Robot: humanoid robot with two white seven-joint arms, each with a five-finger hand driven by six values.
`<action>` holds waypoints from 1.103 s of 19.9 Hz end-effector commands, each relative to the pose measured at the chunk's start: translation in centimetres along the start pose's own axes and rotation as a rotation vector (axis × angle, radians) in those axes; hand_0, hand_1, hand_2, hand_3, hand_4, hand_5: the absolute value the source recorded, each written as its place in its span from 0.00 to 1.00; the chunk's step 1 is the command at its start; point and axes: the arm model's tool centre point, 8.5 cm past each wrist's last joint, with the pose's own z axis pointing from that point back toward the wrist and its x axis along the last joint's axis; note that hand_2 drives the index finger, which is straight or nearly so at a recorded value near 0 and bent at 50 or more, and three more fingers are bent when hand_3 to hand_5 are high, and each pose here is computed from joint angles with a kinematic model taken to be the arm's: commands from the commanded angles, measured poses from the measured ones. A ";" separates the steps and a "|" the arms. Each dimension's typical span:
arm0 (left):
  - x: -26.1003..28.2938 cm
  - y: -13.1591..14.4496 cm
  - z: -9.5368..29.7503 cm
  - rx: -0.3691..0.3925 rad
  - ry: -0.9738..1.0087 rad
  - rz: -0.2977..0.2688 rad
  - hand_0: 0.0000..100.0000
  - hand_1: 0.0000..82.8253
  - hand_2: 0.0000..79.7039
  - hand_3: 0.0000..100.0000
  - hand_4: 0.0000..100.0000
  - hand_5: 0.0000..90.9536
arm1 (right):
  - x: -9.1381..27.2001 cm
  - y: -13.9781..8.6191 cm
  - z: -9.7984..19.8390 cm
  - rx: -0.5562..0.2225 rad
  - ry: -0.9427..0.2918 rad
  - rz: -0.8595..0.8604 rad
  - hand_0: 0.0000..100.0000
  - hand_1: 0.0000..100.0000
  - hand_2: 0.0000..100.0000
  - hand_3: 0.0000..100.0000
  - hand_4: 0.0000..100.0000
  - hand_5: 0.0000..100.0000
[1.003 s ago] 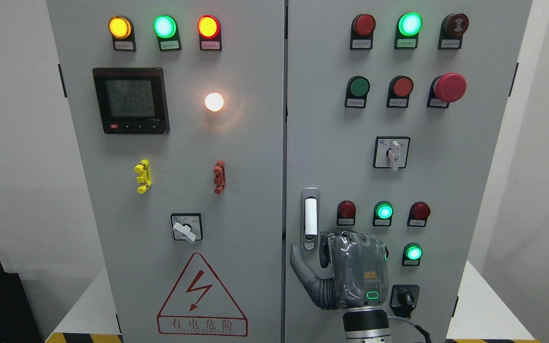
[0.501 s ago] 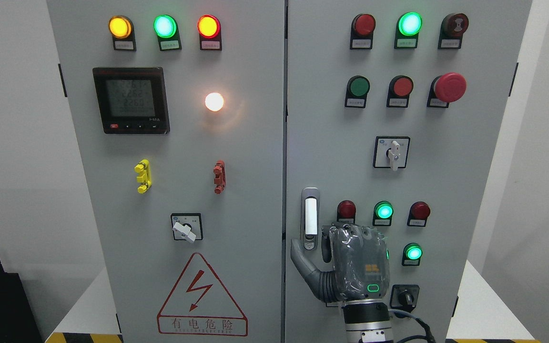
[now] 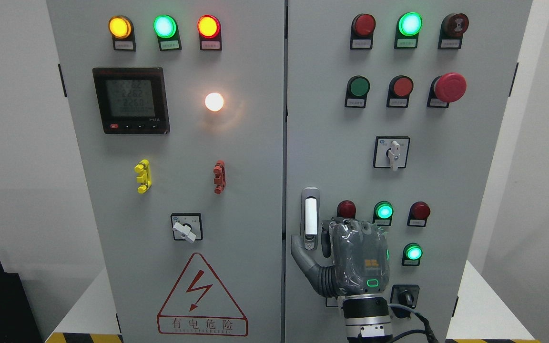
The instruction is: Release door handle
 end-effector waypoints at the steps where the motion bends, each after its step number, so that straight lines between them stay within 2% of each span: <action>1: 0.5 -0.1 -0.1 -0.003 -0.015 -0.013 0.12 0.47 0.00 0.00 0.00 0.00 | 0.0 0.2 -0.1 0.000 0.001 0.001 0.35 0.39 1.00 1.00 1.00 0.97; 10: 0.5 -0.1 -0.1 -0.003 -0.015 -0.013 0.12 0.47 0.00 0.00 0.00 0.00 | -0.4 0.2 0.1 0.001 0.011 0.003 0.45 0.41 1.00 1.00 1.00 0.97; 22: 0.5 -0.1 -0.1 -0.003 -0.015 -0.013 0.12 0.47 0.00 0.00 0.00 0.00 | -0.7 0.0 0.2 -0.007 0.019 0.006 0.50 0.40 1.00 1.00 1.00 0.97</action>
